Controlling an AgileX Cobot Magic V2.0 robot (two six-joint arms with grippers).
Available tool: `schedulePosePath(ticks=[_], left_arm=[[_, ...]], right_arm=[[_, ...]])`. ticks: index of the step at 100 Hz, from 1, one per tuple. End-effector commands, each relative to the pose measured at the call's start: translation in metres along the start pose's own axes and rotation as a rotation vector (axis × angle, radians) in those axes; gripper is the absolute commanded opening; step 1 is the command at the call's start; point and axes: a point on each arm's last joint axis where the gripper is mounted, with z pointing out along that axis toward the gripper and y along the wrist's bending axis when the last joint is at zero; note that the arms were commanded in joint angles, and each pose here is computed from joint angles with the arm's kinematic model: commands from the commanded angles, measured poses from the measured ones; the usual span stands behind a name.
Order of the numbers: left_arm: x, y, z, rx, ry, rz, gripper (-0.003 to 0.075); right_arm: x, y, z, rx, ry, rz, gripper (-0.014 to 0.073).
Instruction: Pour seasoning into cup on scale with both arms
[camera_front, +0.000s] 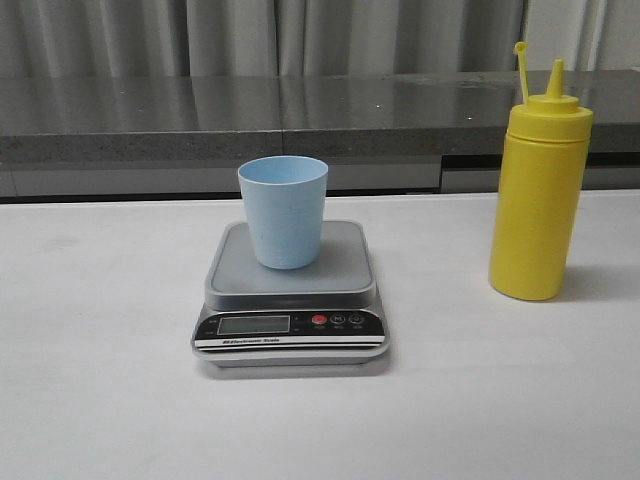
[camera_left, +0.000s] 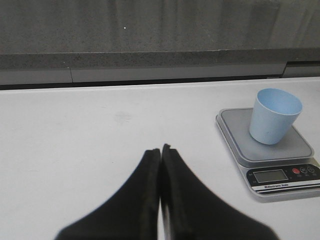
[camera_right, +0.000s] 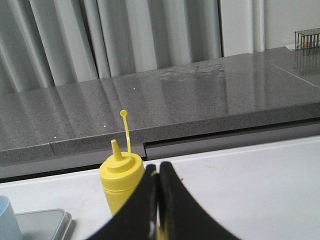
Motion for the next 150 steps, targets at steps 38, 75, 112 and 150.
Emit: schedulePosePath(ticks=[38,75,112,150], left_arm=[[-0.014,-0.001,-0.003,0.008,-0.092,-0.017,-0.0020],[-0.014,-0.001,-0.003,0.008,-0.092,-0.017,-0.0020],[-0.014,-0.001,-0.003,0.008,-0.092,-0.017,-0.0020],[-0.014,-0.001,-0.003,0.008,-0.092,-0.017,-0.0020]], right_arm=[[-0.003,0.000,-0.010,0.001,-0.084,-0.116,-0.0061],[0.027,-0.009,-0.039,0.027,-0.217,-0.186,-0.0061],[0.069,-0.017,-0.043,0.028,-0.110,-0.113,-0.0061],[0.071,-0.019,-0.043,0.048,-0.092,-0.116,-0.0061]])
